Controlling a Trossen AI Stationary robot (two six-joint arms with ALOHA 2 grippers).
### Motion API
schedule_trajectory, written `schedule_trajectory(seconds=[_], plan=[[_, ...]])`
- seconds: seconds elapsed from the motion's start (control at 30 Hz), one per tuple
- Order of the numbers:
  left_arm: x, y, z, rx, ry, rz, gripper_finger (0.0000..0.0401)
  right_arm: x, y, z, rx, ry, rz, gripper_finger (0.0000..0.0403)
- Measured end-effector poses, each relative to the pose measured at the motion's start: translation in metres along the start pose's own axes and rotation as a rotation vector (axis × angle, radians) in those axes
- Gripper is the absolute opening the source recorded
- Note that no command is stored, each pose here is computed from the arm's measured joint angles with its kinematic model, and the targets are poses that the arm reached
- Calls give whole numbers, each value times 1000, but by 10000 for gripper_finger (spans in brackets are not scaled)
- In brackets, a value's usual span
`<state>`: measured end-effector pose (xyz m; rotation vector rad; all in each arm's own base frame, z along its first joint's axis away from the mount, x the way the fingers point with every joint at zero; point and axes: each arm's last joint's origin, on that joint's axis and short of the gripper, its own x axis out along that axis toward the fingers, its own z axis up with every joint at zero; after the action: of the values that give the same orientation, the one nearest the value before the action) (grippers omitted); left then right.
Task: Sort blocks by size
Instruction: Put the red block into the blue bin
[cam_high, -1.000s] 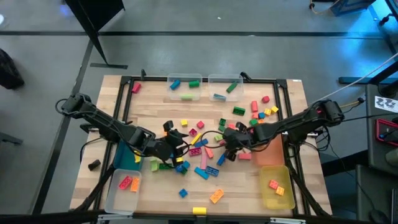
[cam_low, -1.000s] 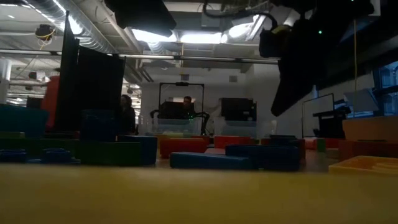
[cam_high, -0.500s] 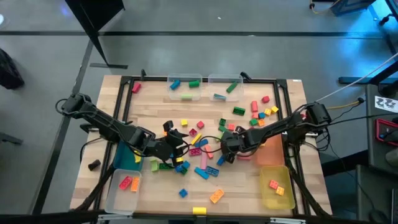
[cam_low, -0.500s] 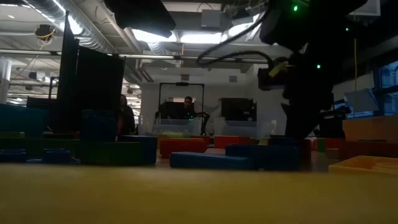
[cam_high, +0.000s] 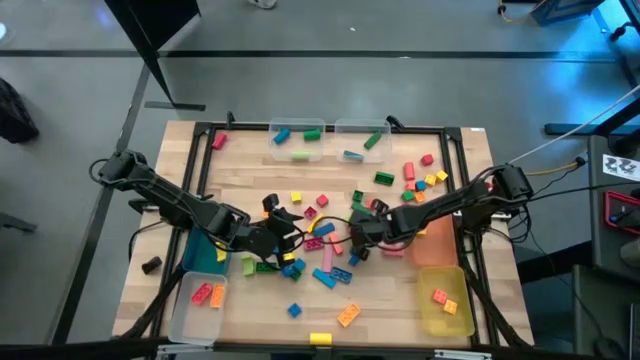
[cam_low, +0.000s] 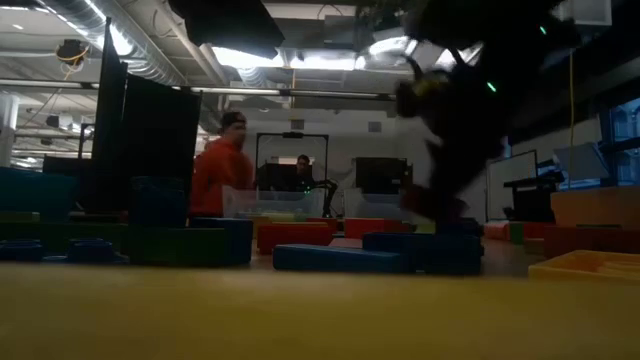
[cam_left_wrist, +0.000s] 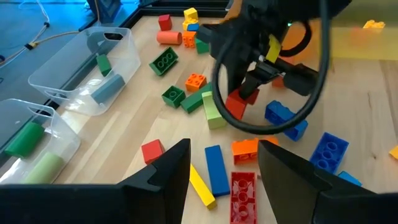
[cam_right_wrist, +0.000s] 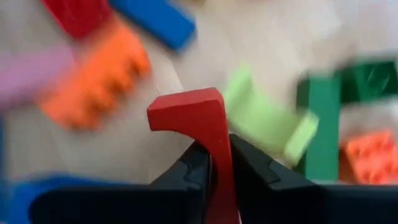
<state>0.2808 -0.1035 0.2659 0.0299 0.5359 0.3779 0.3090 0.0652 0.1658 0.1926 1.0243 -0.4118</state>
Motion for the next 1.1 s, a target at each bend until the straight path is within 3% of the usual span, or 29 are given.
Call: schedule_trajectory(seconds=[0.2, 0.4, 0.57, 0.73, 1.1], plan=[[8, -6, -6, 23, 24, 0, 170, -21, 9, 37, -78, -142, -25, 37], [26, -17, -21, 157, 79, 26, 170, -34, 8, 66, -77, -242, -12, 37], [43, -21, -31, 229, 58, 183, 170, -33, 2, 75, -41, -267, 4, 51], [56, -27, -32, 285, -21, 325, 170, -32, -1, 78, -25, -280, 9, 37], [83, -23, -28, 306, -61, 380, 170, -33, 1, 81, -14, -308, 29, 45]])
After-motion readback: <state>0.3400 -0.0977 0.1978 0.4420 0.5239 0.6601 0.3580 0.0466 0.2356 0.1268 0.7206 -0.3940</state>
